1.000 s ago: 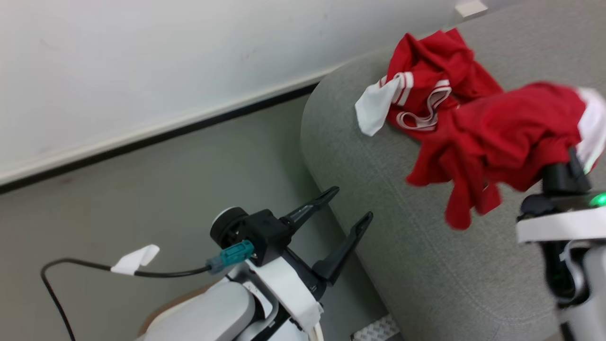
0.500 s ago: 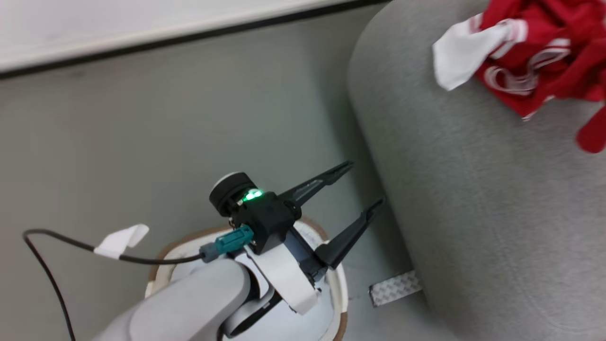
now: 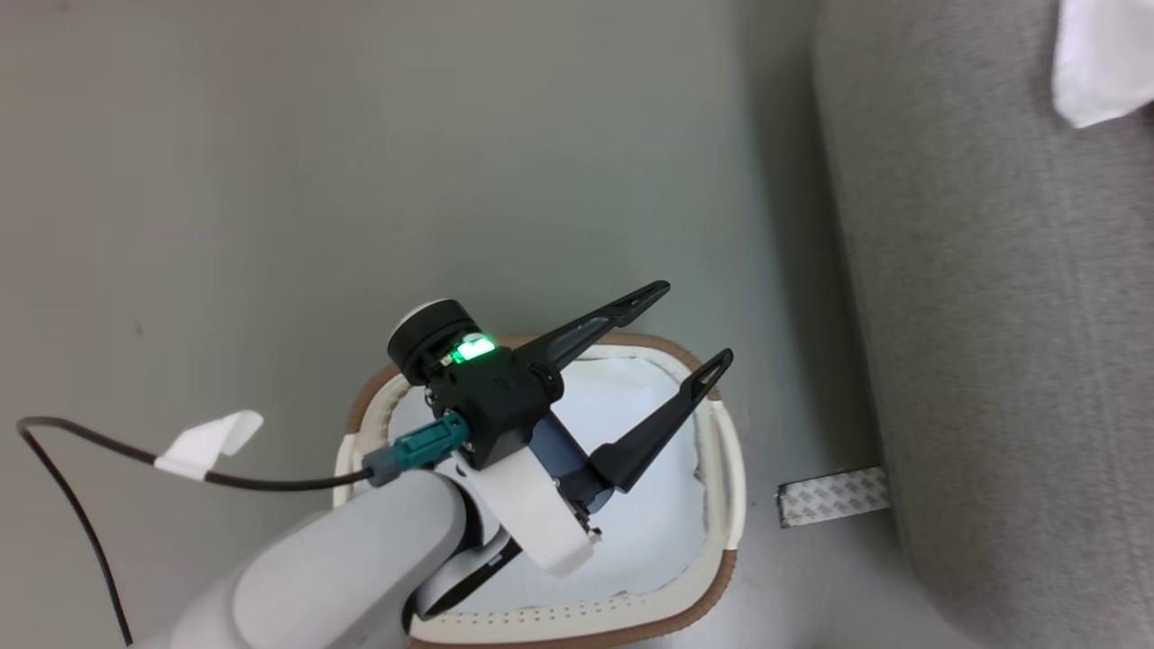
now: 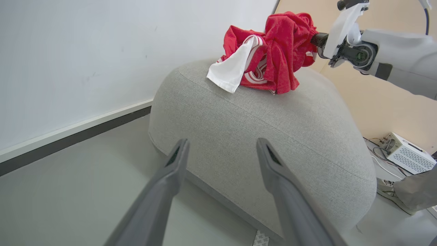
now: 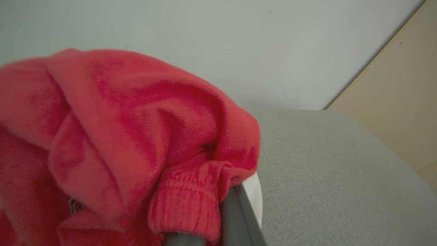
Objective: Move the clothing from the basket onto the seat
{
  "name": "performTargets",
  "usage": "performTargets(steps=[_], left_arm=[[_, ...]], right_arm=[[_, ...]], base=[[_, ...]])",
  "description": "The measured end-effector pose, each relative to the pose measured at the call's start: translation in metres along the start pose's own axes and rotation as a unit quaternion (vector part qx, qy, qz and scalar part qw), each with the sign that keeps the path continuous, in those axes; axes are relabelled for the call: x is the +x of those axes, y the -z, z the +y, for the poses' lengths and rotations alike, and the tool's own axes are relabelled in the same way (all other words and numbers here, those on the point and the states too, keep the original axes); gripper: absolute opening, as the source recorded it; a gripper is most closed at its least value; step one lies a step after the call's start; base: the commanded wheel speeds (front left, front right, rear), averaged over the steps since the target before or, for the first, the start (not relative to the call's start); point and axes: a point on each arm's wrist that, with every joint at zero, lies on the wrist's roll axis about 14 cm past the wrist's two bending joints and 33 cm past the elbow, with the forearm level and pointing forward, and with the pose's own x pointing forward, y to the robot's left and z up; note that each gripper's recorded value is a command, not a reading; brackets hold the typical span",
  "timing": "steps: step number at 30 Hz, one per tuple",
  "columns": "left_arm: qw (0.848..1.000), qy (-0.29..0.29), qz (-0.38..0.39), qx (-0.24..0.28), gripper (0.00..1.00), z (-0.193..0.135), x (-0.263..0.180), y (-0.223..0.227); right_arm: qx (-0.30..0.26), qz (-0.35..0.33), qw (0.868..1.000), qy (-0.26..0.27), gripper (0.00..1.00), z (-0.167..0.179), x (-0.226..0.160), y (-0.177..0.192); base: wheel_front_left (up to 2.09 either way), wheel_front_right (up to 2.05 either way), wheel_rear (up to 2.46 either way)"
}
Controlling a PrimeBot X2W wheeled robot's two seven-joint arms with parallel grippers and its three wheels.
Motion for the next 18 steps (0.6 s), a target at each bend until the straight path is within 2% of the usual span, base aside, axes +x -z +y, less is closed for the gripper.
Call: performTargets(steps=[6, 10, 11, 12, 13, 14, 18], left_arm=[[1.0, -0.026, 0.012, -0.006, 1.0, 0.017, -0.013, 0.014], [0.999, -0.032, 0.01, -0.001, 1.0, 0.02, -0.014, 0.012], [0.999, -0.032, 0.008, 0.001, 1.0, 0.02, -0.014, 0.01], [0.999, -0.032, 0.006, 0.003, 1.0, 0.019, -0.013, 0.008], [0.999, -0.032, 0.004, 0.005, 1.0, 0.018, -0.013, 0.005], [0.999, -0.032, 0.001, 0.008, 1.0, 0.017, -0.012, 0.002], [0.999, -0.031, -0.003, 0.016, 1.0, 0.01, -0.012, -0.008]], right_arm=[[-0.024, 0.134, 0.991, -0.005, 0.0, 0.009, 0.007, 0.069], [-0.028, 0.169, 0.985, -0.005, 0.0, 0.009, 0.003, 0.085], [-0.029, 0.168, 0.985, -0.003, 0.33, 0.008, 0.002, 0.083], [-0.026, 0.167, 0.986, -0.003, 0.33, 0.007, 0.001, 0.082], [-0.025, 0.166, 0.986, -0.003, 0.75, 0.007, -0.001, 0.08], [-0.024, 0.164, 0.986, -0.002, 1.0, 0.006, -0.002, 0.078], [-0.033, 0.174, 0.984, -0.015, 1.0, 0.006, -0.016, 0.076]], base=[[0.0, 0.0, 0.0], [0.0, 0.0, 0.0], [0.0, 0.0, 0.0], [0.0, 0.0, 0.0], [0.0, 0.0, 0.0], [0.0, 0.0, 0.0], [0.0, 0.0, 0.0]])
